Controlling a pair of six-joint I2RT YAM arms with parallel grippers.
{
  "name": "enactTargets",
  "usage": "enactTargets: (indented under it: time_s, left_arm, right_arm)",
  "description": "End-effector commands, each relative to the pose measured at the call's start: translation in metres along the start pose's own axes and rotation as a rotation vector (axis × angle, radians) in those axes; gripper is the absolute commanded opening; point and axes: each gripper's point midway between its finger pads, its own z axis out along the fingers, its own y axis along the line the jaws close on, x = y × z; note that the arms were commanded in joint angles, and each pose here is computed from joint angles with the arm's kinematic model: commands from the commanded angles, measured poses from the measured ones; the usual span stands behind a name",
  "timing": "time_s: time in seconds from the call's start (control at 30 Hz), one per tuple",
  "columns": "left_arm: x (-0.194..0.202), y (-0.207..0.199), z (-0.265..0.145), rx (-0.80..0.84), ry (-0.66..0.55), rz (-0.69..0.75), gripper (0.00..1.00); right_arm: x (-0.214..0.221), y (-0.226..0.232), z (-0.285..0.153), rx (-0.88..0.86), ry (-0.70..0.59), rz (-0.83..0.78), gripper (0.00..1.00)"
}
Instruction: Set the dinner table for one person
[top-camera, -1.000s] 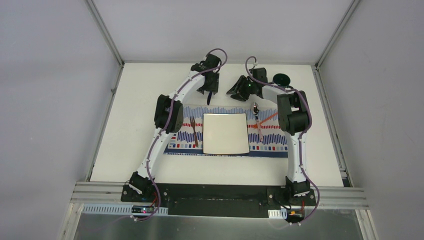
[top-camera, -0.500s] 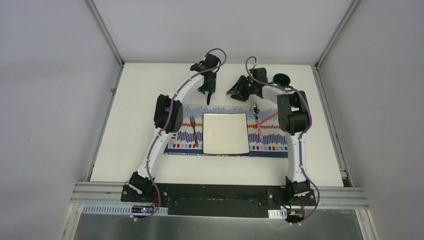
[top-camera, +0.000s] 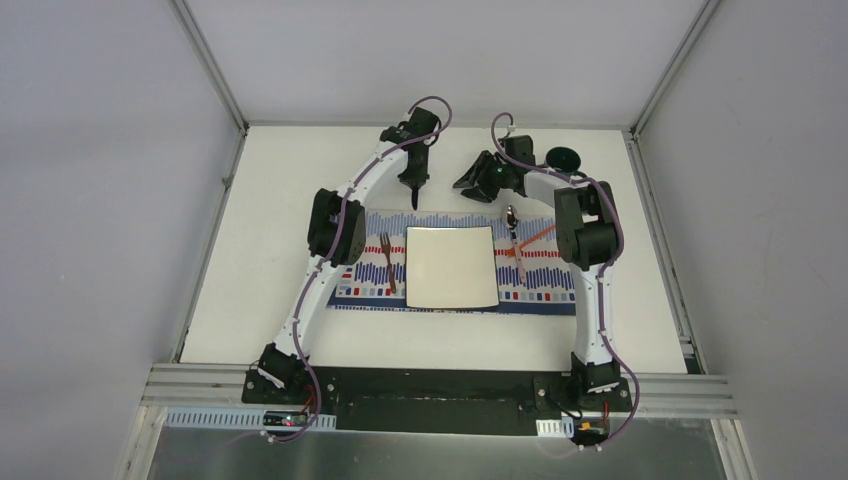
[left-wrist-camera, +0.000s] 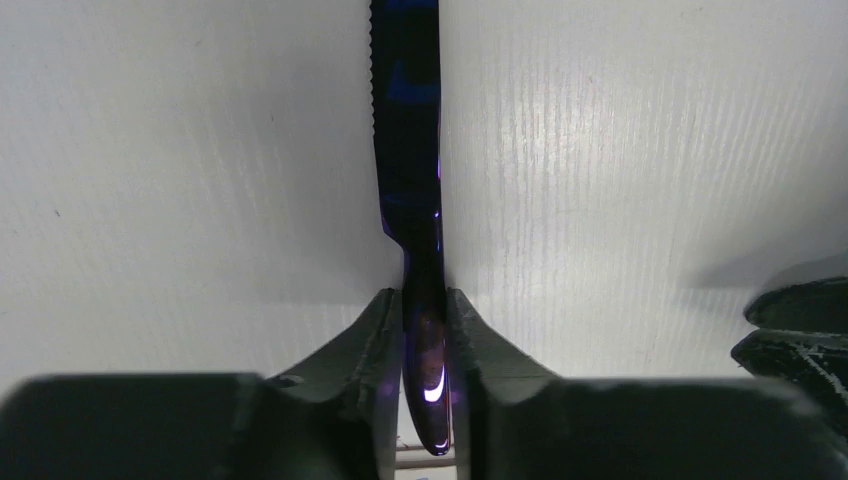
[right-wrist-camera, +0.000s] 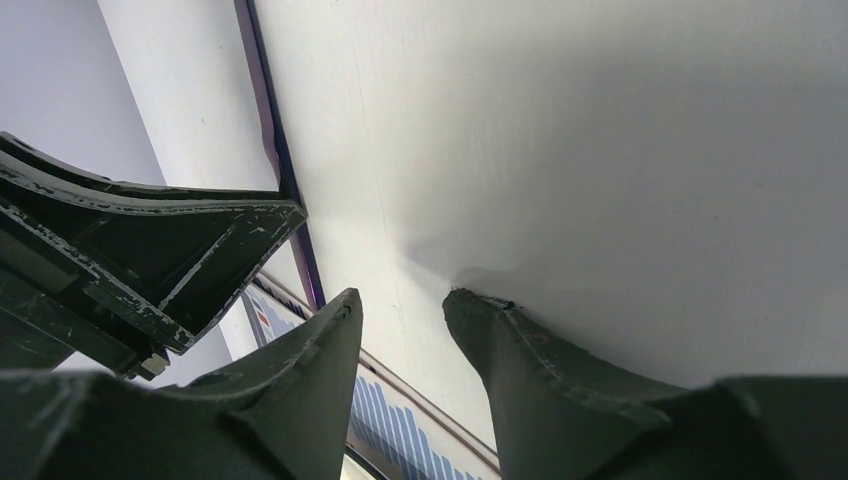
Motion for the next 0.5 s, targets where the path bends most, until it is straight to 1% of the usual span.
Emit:
enactTargets:
  time_s: [0.0, 0.03, 0.07, 0.3, 0.47]
  left_arm:
    - [0.009, -0.007, 0.009, 0.02, 0.022, -0.023, 0.1]
    - [0.009, -0.007, 0.009, 0.02, 0.021, -0.025, 0.03]
    - [0.008, -0.007, 0.009, 0.02, 0.02, -0.027, 0.0]
    - [0.005, -0.008, 0.007, 0.033, 0.009, -0.035, 0.0]
    - [-0.006, -0.011, 0.0, 0.051, -0.02, -0.043, 0.0]
  right_arm:
    - [-0.018, 0.029, -0.017, -0.057, -0.053, -0.038, 0.5]
    - [-0.018, 0.03, -0.016, -0.06, -0.051, -0.038, 0.5]
    - [-0.018, 0.03, -0.016, -0.061, -0.051, -0.038, 0.5]
    - [-0.018, 0.031, -0.016, -0.06, -0.051, -0.039, 0.5]
    - [-0.017, 0.031, -0.013, -0.059, -0.048, -0.039, 0.5]
